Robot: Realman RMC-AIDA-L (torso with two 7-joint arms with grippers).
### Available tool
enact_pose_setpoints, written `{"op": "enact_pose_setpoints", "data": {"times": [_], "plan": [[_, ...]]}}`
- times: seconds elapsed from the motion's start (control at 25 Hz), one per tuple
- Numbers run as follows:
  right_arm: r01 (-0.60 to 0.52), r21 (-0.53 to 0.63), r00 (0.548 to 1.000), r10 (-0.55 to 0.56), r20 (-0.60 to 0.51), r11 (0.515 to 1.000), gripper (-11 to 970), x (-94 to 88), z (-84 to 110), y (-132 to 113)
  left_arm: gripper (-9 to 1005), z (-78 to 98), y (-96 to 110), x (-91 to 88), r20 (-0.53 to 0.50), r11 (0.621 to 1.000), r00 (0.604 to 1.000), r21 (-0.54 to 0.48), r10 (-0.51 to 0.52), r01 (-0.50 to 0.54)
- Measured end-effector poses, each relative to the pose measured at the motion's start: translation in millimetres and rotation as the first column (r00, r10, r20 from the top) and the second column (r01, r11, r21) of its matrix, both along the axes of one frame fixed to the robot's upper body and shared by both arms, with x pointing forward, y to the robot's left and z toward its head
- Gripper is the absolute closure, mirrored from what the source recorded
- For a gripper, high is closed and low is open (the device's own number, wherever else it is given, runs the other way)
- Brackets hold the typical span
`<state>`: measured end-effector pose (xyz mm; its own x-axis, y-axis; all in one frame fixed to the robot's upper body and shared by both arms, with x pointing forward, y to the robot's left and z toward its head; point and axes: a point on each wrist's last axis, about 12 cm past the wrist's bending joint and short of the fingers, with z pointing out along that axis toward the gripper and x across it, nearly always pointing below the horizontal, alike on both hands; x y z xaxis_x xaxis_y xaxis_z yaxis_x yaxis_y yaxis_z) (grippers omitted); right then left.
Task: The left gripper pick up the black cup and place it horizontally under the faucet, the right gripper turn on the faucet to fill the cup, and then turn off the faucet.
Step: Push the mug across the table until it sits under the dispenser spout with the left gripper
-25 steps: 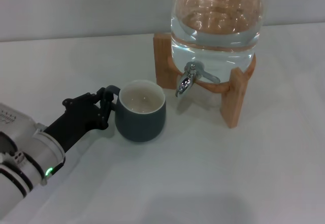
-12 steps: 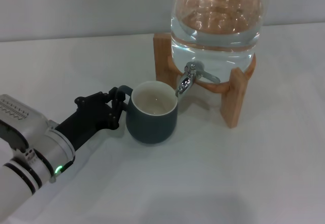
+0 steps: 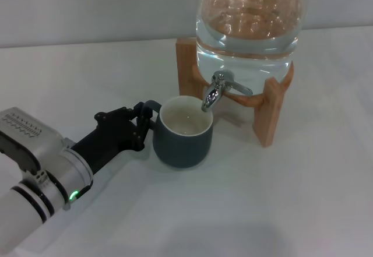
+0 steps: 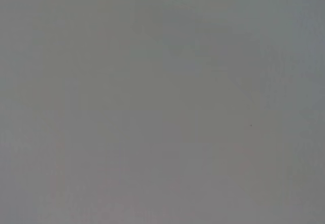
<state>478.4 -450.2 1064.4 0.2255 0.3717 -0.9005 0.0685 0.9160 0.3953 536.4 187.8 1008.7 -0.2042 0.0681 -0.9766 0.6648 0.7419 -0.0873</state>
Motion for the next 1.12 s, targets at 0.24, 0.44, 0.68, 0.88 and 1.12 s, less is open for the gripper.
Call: {"op": "enact_pose_setpoints", "data": {"times": [0.24,0.44,0.68,0.88,1.12], "plan": [[0.001,-0.005,1.000,-0.001,-0.001,1.000,118,0.1,0.0,0.1,860,1.9,-4.8,0.8,0.000,1.000,1.000,-0.002,-0.026,0.026],[0.001,-0.006,1.000,-0.001,-0.001,1.000,118,0.1,0.0,0.0,860,3.9,-7.8,2.1,-0.002,0.999,0.999,-0.010,-0.046,0.046],[0.001,-0.006,1.000,-0.001,-0.001,1.000,117,0.6,0.1,0.2,860,5.8,-10.4,3.7,-0.010,0.998,0.998,-0.016,-0.068,0.068],[0.001,-0.006,1.000,-0.001,-0.001,1.000,117,0.8,0.2,0.2,860,6.9,-10.3,5.3,-0.007,0.997,0.998,-0.017,-0.069,0.069],[0.002,-0.006,1.000,-0.002,0.000,1.000,118,0.7,0.2,0.1,860,9.2,-9.0,9.0,0.002,0.998,0.998,-0.017,-0.062,0.062]]}}
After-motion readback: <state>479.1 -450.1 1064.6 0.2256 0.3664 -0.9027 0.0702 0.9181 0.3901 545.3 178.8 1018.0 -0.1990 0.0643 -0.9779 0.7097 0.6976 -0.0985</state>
